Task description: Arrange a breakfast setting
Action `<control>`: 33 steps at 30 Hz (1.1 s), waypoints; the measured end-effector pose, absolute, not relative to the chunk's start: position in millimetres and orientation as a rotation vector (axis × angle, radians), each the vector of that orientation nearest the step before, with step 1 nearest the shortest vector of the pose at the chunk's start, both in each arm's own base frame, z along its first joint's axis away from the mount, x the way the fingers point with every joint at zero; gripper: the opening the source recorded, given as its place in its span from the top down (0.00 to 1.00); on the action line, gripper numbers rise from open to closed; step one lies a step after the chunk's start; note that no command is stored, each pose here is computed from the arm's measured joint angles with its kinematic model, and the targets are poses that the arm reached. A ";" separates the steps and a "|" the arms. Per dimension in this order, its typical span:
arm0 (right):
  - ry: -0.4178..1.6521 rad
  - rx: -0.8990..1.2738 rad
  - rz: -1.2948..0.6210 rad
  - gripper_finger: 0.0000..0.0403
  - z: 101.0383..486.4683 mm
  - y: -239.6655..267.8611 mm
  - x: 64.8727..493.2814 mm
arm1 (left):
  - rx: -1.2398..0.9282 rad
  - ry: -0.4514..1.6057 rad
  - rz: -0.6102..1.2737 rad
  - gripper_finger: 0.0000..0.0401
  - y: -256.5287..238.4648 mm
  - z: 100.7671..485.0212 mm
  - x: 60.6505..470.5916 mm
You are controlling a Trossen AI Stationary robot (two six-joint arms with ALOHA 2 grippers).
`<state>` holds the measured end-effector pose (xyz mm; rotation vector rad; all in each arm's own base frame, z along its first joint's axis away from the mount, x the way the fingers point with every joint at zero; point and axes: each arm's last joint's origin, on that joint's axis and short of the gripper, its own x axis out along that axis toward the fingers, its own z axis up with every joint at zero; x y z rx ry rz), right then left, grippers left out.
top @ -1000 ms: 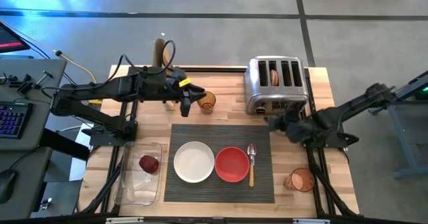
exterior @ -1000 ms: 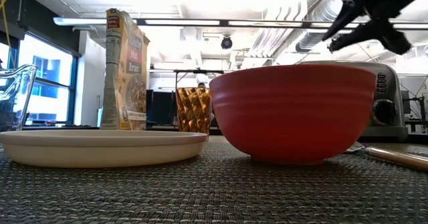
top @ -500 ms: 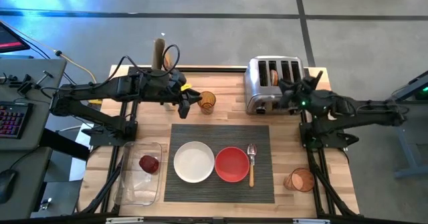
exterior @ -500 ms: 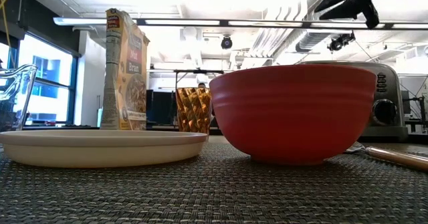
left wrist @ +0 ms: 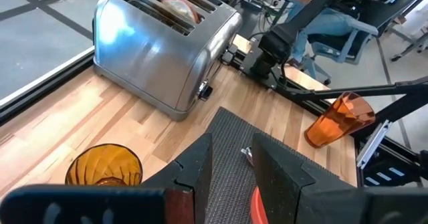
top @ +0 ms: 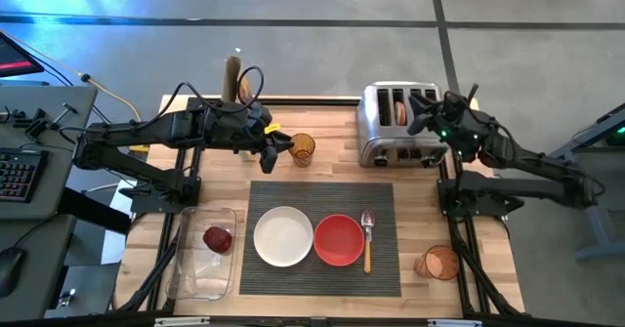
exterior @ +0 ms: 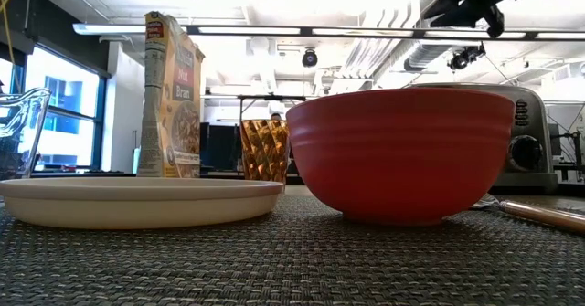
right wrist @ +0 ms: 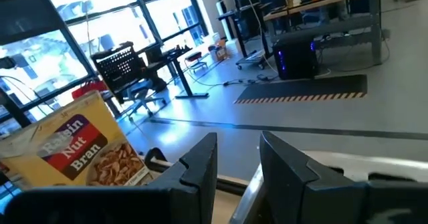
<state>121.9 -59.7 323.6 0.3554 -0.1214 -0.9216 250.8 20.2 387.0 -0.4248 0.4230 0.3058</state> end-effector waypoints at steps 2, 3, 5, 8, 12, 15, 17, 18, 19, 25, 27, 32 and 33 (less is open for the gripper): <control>-0.110 0.362 -0.910 0.77 323.1 -64.7 122.2 | -0.425 0.423 0.306 0.76 20.2 386.9 250.8; -0.105 0.369 -0.911 0.77 324.5 -67.3 122.5 | -0.425 0.423 0.306 0.76 20.2 386.9 250.9; -0.089 0.366 -0.919 0.77 329.5 -72.4 123.8 | -0.425 0.423 0.306 0.76 20.2 386.9 250.8; -0.029 0.335 -0.954 0.77 341.3 -81.1 127.2 | -0.425 0.423 0.306 0.76 20.2 386.9 250.9; 0.087 0.351 -1.023 0.77 360.9 -92.9 131.9 | -0.425 0.423 0.306 0.76 20.2 386.9 250.9; 0.212 0.402 -1.072 0.77 371.7 -101.5 137.4 | -0.425 0.423 0.306 0.76 20.2 386.9 250.9; 0.293 0.446 -1.093 0.77 377.9 -107.4 142.1 | -0.425 0.423 0.306 0.76 20.2 387.0 250.9; 0.328 0.470 -1.098 0.77 380.8 -110.3 144.8 | -0.425 0.423 0.306 0.76 20.2 386.9 250.9; 0.362 0.493 -1.100 0.77 383.3 -113.2 147.8 | -0.425 0.423 0.306 0.76 20.2 386.9 250.9; 0.579 0.566 -1.118 0.77 387.5 -130.6 167.3 | -0.425 0.422 0.306 0.76 20.2 387.0 250.9; 0.643 0.576 -1.124 0.77 385.2 -135.9 173.3 | -0.425 0.423 0.306 0.76 20.2 386.9 250.9; 0.739 0.621 -1.114 0.77 373.1 -144.7 185.7 | -0.424 0.424 0.306 0.76 20.2 386.8 250.8; 0.760 0.628 -1.120 0.77 370.2 -145.8 187.2 | -0.424 0.424 0.306 0.76 20.2 386.8 250.8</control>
